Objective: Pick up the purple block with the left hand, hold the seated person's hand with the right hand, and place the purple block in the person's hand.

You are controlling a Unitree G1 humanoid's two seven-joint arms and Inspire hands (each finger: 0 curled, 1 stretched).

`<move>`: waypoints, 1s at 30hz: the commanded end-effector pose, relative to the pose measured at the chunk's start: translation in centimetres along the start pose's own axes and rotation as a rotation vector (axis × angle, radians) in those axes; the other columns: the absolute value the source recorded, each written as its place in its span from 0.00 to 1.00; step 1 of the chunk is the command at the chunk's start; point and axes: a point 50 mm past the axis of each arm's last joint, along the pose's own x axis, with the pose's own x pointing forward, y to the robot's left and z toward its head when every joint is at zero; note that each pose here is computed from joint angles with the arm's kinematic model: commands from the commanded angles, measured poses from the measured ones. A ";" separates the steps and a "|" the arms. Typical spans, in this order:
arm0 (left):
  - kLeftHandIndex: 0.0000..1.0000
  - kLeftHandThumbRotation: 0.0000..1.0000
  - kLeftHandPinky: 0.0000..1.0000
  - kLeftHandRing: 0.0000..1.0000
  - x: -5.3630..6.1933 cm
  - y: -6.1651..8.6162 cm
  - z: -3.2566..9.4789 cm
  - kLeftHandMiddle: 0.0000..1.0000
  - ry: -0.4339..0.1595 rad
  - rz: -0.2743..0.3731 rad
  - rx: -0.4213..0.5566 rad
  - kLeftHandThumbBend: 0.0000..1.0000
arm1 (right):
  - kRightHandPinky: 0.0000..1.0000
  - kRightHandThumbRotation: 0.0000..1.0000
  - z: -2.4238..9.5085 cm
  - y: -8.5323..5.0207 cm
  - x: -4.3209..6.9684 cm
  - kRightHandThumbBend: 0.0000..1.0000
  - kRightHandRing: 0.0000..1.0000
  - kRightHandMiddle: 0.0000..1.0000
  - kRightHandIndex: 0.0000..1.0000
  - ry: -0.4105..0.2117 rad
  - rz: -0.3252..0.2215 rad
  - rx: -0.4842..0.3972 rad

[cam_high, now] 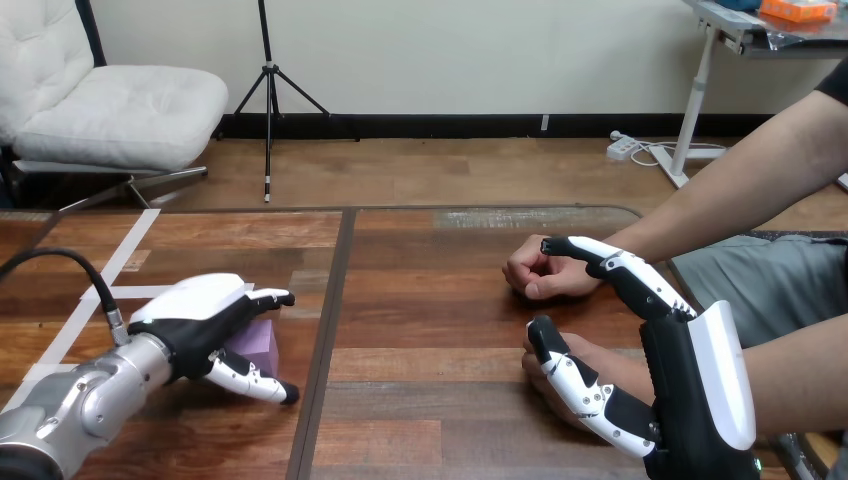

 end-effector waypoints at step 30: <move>0.51 0.00 0.40 0.44 1.1 1.9 0.7 0.49 0.024 0.150 0.080 0.55 | 0.74 0.51 0.5 -0.7 1.1 0.40 0.77 0.76 0.73 -0.064 -0.014 -0.009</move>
